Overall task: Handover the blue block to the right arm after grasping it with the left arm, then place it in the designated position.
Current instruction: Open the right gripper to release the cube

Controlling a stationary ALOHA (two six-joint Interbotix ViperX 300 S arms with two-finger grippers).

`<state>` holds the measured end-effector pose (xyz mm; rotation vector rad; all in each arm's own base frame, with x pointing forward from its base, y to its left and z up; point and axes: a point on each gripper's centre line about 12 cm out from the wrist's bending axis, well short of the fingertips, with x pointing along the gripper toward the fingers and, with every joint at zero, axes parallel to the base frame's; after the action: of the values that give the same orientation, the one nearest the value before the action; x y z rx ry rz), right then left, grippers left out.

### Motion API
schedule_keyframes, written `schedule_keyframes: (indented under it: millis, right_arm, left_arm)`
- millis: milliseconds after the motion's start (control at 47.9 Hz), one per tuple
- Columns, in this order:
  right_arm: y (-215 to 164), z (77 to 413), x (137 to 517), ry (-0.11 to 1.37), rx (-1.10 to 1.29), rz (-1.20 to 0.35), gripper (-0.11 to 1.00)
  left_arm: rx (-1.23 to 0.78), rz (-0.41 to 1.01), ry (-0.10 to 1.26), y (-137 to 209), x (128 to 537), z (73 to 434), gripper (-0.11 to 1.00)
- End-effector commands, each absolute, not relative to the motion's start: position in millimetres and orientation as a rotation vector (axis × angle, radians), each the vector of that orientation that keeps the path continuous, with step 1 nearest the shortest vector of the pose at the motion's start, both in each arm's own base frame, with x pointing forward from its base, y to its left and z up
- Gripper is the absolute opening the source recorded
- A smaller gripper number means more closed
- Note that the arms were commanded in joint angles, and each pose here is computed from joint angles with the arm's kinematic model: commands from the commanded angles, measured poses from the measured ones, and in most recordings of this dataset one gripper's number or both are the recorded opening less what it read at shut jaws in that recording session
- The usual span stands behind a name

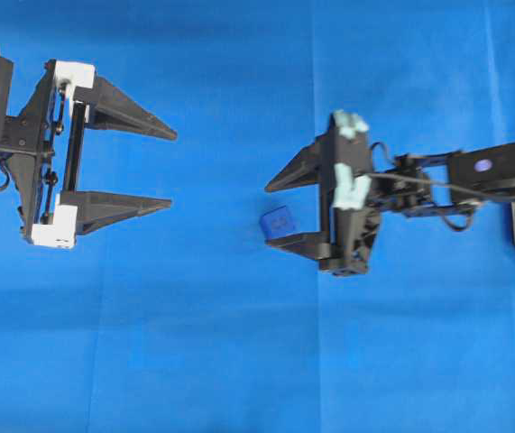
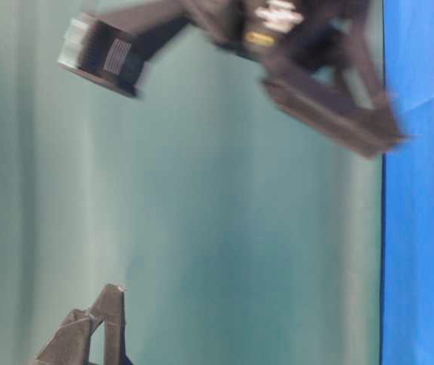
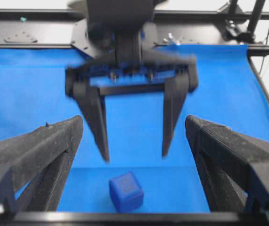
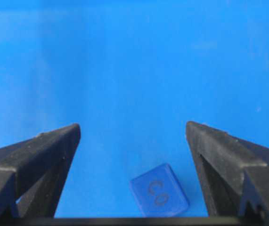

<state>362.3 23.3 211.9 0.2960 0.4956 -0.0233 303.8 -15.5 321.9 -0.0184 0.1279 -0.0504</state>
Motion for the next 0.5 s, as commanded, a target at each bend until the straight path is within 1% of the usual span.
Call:
schedule_keyframes:
  millis: [0,355,480]
  right_arm:
    - [23.3,244.6,353.5,0.434,0.286,-0.005,0.87]
    - [21.4,317.6,314.3,0.353,0.235,0.027,0.86]
    - [20.4,335.5,302.3,0.333,0.217,0.031,0.86]
  left_arm:
    - [-0.021,-0.048,0.09,-14.7,305.5,335.7,0.93]
    - [-0.026,-0.046,0.087,-14.3,305.9,335.8,0.93]
    - [-0.026,-0.046,0.085,-14.3,305.5,336.3,0.93]
